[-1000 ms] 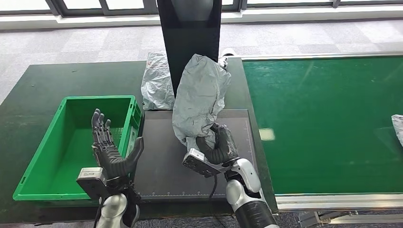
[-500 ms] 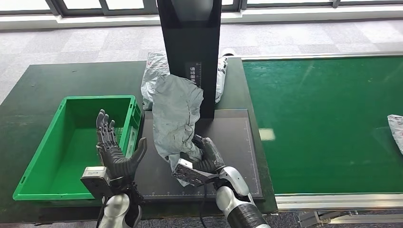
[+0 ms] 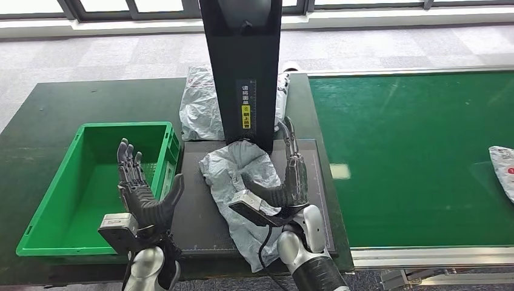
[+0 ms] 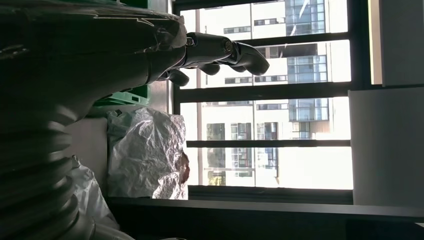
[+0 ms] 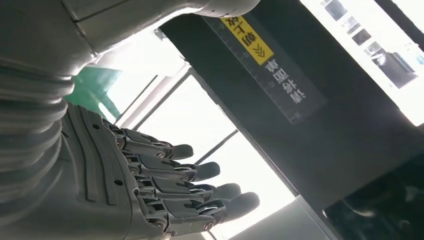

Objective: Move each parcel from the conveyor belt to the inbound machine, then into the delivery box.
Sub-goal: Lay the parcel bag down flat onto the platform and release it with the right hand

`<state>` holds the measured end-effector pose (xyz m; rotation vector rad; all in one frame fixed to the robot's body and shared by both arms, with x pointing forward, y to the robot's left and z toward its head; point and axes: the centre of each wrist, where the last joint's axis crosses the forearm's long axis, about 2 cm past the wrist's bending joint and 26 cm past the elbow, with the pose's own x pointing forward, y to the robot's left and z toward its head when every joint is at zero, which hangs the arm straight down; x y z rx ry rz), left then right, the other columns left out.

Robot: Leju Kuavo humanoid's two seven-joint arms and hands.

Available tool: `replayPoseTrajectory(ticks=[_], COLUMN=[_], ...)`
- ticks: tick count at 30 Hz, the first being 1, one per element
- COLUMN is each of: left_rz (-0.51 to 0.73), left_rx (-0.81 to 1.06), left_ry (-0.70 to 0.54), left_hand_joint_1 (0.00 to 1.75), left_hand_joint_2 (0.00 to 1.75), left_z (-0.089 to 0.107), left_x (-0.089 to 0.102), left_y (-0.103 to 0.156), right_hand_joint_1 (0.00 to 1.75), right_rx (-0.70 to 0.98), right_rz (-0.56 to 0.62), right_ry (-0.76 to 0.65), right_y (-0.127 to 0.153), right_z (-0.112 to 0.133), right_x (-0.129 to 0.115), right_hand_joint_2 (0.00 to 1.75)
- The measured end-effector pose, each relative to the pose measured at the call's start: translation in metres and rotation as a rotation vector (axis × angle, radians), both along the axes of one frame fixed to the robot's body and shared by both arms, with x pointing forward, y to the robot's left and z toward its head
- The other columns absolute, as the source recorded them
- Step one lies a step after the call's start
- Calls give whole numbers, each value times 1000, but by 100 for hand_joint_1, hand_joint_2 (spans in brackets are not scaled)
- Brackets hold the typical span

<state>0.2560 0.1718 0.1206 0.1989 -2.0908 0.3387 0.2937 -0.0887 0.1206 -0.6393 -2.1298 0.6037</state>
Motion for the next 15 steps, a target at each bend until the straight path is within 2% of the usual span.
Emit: replayPoseTrajectory(ticks=[2,10,15], left_rz=[-1,-10,-106], left_rx=[-1,23,227], left_ry=[0,13,48], left_hand_joint_1=[0,0,0], left_hand_joint_2=[175,175,175], left_z=[0,-3,-19], left_x=[0,1,8], left_y=[0,-6,-28], right_hand_joint_1=[0,0,0], right_rx=[7,120,182], right_rz=[-15,-163,-250], right_ry=[-63,-416,-558], right_y=[-7,-63,-98], right_z=[8,72,92], right_x=[-3,-7,-15], right_hand_joint_2=[175,175,175])
